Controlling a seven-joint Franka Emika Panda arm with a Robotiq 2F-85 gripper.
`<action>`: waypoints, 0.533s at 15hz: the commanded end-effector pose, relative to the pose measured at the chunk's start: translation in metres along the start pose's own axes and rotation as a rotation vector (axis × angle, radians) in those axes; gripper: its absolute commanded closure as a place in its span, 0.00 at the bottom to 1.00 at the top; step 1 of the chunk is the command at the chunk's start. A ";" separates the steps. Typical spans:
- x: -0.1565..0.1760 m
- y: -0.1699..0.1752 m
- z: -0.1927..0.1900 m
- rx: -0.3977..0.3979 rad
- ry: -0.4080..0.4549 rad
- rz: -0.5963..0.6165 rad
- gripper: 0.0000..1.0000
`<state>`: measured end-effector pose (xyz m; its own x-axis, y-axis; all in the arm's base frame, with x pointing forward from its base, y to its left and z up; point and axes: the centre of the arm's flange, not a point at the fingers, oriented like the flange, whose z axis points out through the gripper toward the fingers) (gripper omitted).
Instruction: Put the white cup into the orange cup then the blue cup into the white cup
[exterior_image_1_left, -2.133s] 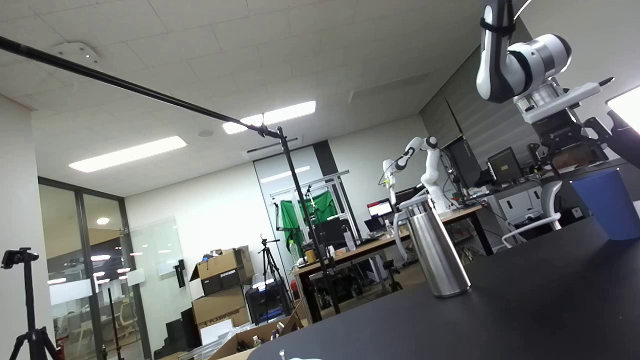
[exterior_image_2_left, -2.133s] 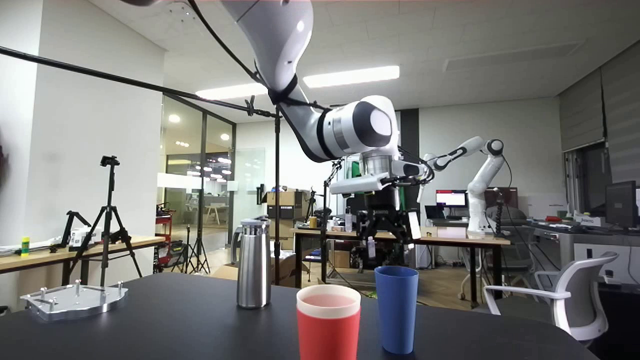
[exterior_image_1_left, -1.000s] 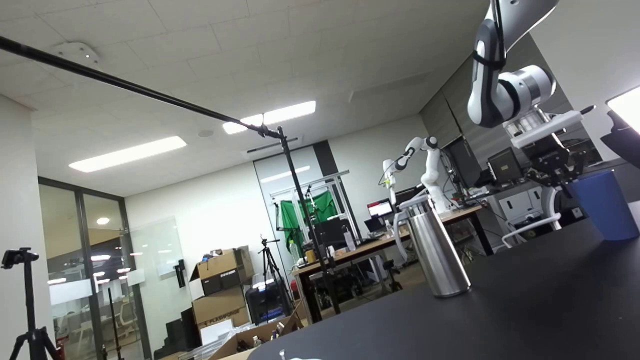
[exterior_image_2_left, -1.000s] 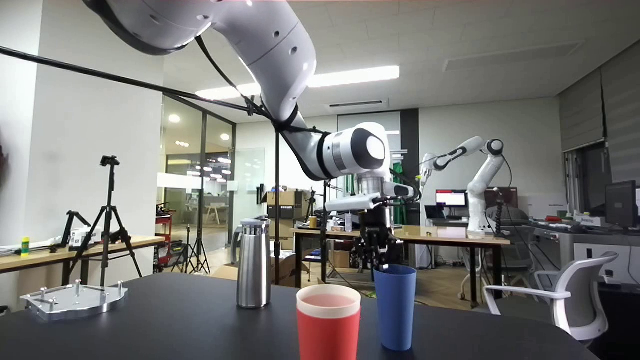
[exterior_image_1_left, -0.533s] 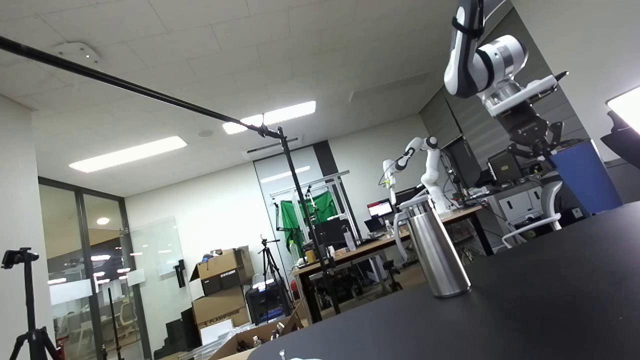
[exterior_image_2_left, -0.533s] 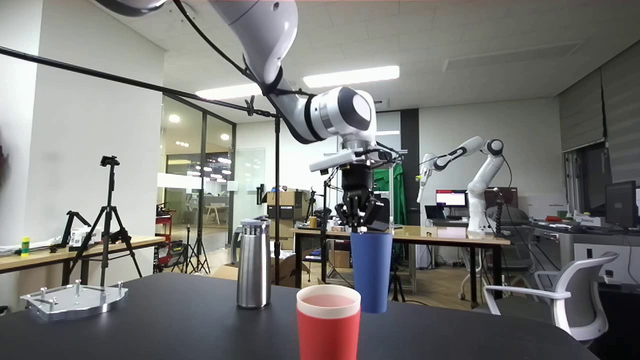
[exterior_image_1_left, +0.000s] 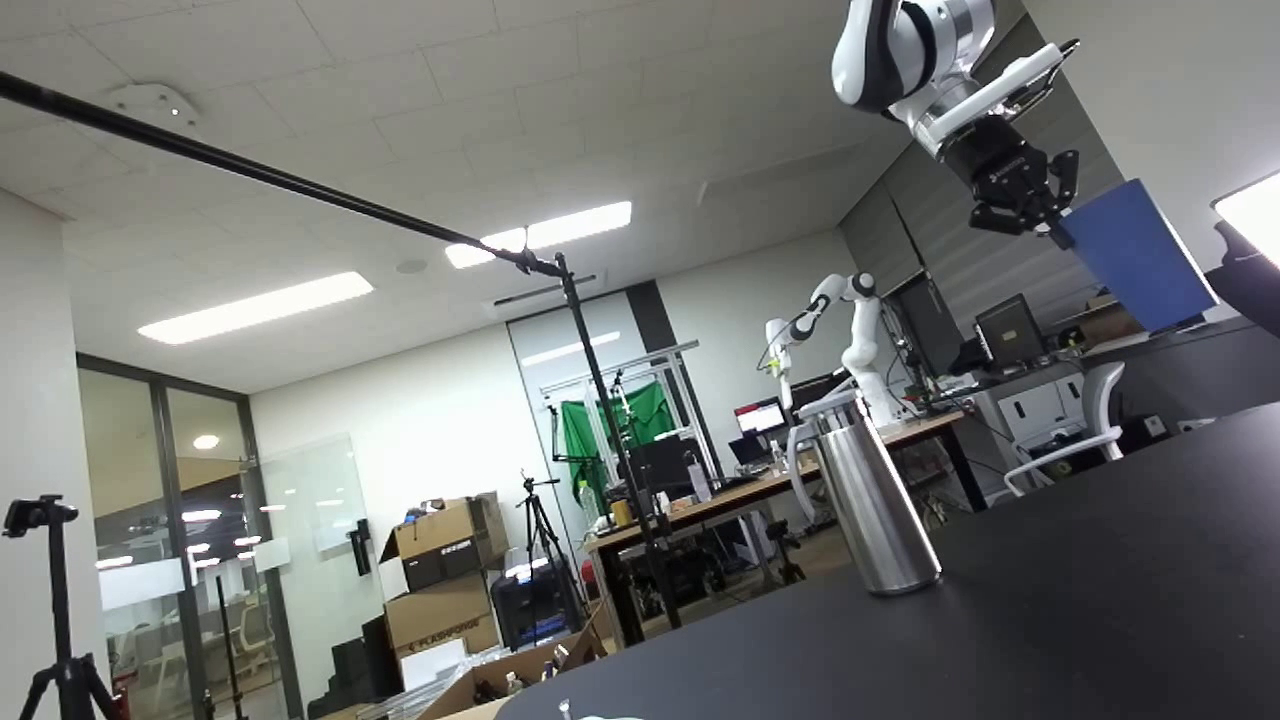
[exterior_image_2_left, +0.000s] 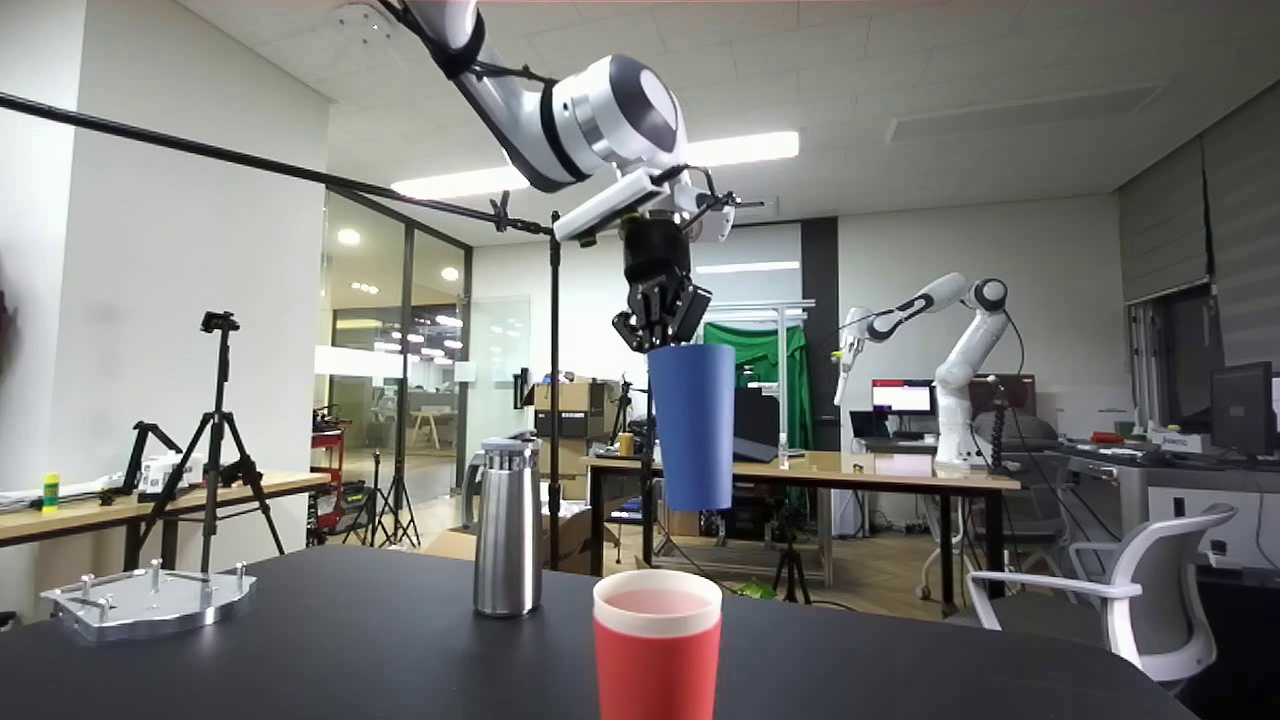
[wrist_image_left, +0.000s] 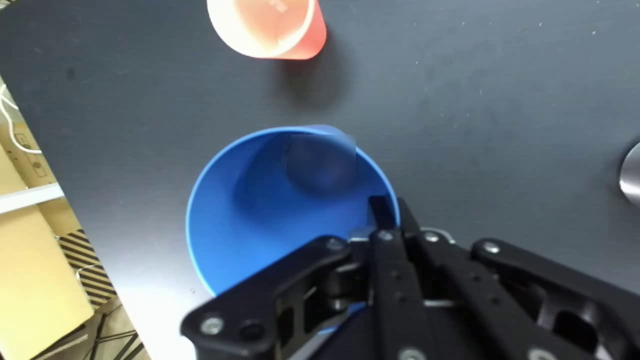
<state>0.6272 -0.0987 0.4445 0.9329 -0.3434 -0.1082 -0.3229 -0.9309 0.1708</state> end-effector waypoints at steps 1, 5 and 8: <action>-0.045 0.008 -0.027 -0.029 0.006 -0.010 0.99; -0.076 0.025 -0.040 -0.016 -0.009 -0.014 0.99; -0.095 0.040 -0.039 -0.011 -0.022 -0.003 0.99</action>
<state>0.5686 -0.0922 0.4952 0.9354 -0.3311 -0.1240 -0.3072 -0.9348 0.1783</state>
